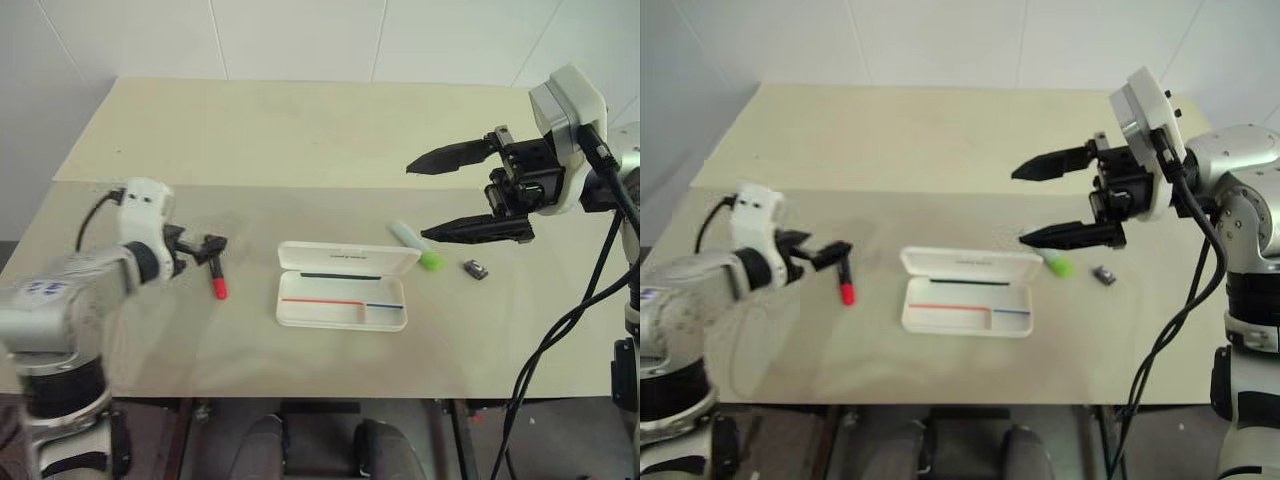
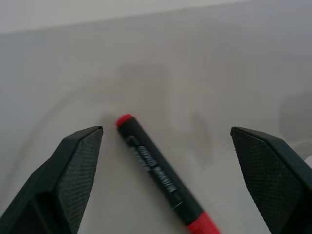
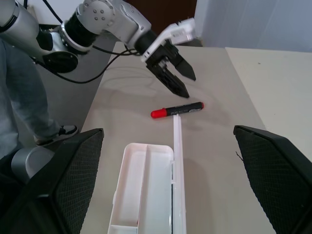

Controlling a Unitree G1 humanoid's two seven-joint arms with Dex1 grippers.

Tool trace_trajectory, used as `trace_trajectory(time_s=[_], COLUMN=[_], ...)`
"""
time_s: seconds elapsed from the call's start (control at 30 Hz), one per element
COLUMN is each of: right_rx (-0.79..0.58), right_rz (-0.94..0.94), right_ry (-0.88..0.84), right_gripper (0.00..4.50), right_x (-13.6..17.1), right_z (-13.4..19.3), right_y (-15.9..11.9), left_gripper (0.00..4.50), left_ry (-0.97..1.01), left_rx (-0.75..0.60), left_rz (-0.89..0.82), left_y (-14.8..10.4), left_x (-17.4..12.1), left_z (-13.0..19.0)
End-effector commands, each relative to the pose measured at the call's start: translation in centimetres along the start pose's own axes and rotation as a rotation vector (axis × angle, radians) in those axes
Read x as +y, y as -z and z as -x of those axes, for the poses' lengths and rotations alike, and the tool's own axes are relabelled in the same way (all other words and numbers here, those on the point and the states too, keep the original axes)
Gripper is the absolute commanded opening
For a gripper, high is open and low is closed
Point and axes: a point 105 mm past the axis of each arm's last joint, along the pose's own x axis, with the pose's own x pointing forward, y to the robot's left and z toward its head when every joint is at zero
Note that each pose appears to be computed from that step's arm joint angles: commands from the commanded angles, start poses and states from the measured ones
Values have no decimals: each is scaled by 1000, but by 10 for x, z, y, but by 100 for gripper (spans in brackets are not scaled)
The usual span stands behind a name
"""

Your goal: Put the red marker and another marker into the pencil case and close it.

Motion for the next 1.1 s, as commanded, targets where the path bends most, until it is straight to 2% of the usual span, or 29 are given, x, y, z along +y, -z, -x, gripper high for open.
trace_trajectory(time_s=[0.03, 0.1, 0.2, 0.4, 0.83, 0.97, 1.1], right_rx=[-5, 0, -1, 110, 75, 77, 76], right_rz=[53, 57, 59, 61, 75, 76, 78], right_ry=[-7, -14, -27, 57, 54, 59, 59], right_gripper=[450, 450, 450, 450, 450, 450, 450], right_x=[7, 9, 12, -3, 1, 0, 1], right_z=[0, -3, -9, -9, -7, -7, -6], right_y=[-10, -9, -6, 15, 5, 5, 3], left_gripper=[448, 448, 448, 448, 448, 360, 224], left_ry=[-159, -206, -266, -247, -256, -212, -218], left_rx=[-14, -14, 38, 94, 178, 184, 188], left_rz=[5, 31, 89, 136, 192, 201, 205], left_y=[-10, -9, 6, 23, 56, 61, 63], left_x=[14, 20, 28, 10, 0, -12, -13], left_z=[12, 12, 5, -14, -39, -49, -50])
